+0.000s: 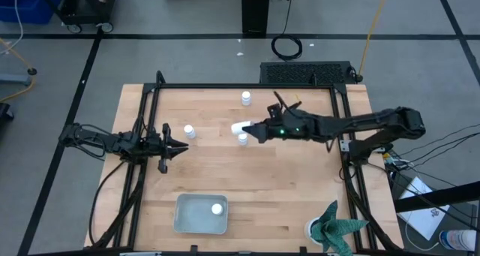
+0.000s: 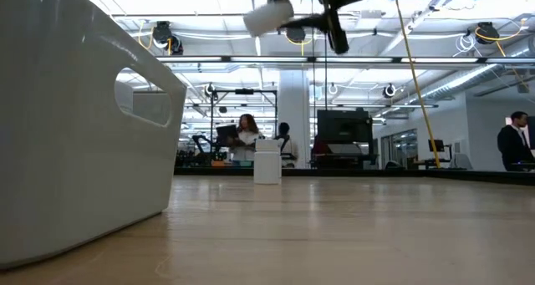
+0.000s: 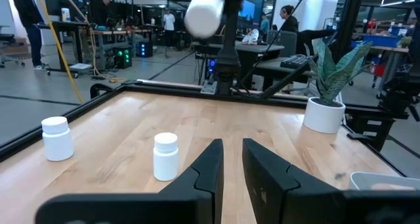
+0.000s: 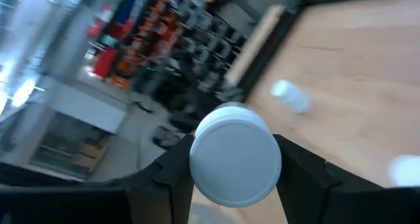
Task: Pick and place pill bottles into a basket
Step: Put the white medicine bottle into the gray bin
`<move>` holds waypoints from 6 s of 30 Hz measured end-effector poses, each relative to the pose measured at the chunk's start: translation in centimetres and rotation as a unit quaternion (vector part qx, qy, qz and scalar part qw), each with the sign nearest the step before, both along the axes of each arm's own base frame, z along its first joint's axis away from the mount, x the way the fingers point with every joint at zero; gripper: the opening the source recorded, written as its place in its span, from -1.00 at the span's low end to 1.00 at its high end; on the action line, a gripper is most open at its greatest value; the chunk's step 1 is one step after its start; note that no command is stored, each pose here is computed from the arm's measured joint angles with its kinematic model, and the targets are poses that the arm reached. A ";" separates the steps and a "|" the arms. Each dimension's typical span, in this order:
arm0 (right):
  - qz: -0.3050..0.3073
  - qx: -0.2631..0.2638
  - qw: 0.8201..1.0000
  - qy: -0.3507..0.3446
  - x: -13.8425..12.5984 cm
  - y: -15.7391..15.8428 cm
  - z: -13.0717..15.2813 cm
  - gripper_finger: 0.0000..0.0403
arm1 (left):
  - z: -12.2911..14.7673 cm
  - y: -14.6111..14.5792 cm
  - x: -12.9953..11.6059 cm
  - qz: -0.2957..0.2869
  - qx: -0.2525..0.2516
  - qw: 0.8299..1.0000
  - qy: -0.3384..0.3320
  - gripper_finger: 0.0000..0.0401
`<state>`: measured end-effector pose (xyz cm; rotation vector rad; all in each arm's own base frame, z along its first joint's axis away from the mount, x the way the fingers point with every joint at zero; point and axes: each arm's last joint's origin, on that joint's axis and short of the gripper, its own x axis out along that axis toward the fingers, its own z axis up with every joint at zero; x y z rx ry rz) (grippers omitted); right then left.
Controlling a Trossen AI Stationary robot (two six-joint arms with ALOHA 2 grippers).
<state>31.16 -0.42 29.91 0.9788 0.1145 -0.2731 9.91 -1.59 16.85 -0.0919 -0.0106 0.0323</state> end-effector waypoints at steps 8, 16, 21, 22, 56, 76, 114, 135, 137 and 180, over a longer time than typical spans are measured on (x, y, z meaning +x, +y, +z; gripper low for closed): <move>0.050 -0.055 0.995 -0.072 0.6 4.3 3.9 -0.20 | 0.0 0.0 0.0 0.001 0.000 1.000 0.001 -0.69; 0.141 -0.108 0.976 -0.125 -0.3 9.1 7.8 -0.20 | 0.0 0.0 0.0 0.001 0.000 1.000 0.001 -0.69; 0.195 -0.135 0.966 -0.103 -0.9 12.2 8.7 -0.20 | 0.0 0.0 0.0 0.001 0.000 1.000 0.002 -0.69; 0.203 -0.138 0.964 -0.098 -0.9 12.7 8.9 -0.20 | 0.0 0.0 0.0 0.001 0.000 1.000 0.002 -0.69; 0.476 -0.307 0.785 0.249 14.4 22.1 -5.0 -0.21 | 0.0 0.0 0.0 0.001 0.000 1.000 0.000 -0.69; 0.463 -0.306 0.784 0.277 15.2 20.0 -6.1 -0.21 | 0.0 0.0 0.0 0.001 0.000 1.000 0.000 -0.69; 0.506 -0.306 0.758 0.276 16.2 20.2 -9.3 -0.07 | 0.0 0.0 0.0 0.001 0.000 1.000 0.002 -0.69; 0.513 -0.320 0.750 0.269 16.2 20.3 -9.3 0.04 | 0.0 0.0 0.0 0.000 0.000 1.000 0.002 -0.69; 0.513 -0.320 0.750 0.269 16.2 20.3 -9.3 0.05 | 0.0 0.0 0.0 0.000 0.001 1.000 0.002 -0.69; 0.271 -0.381 0.883 0.049 -7.9 7.2 3.8 -1.00 | 0.0 0.0 0.0 0.001 0.000 1.000 0.000 -0.69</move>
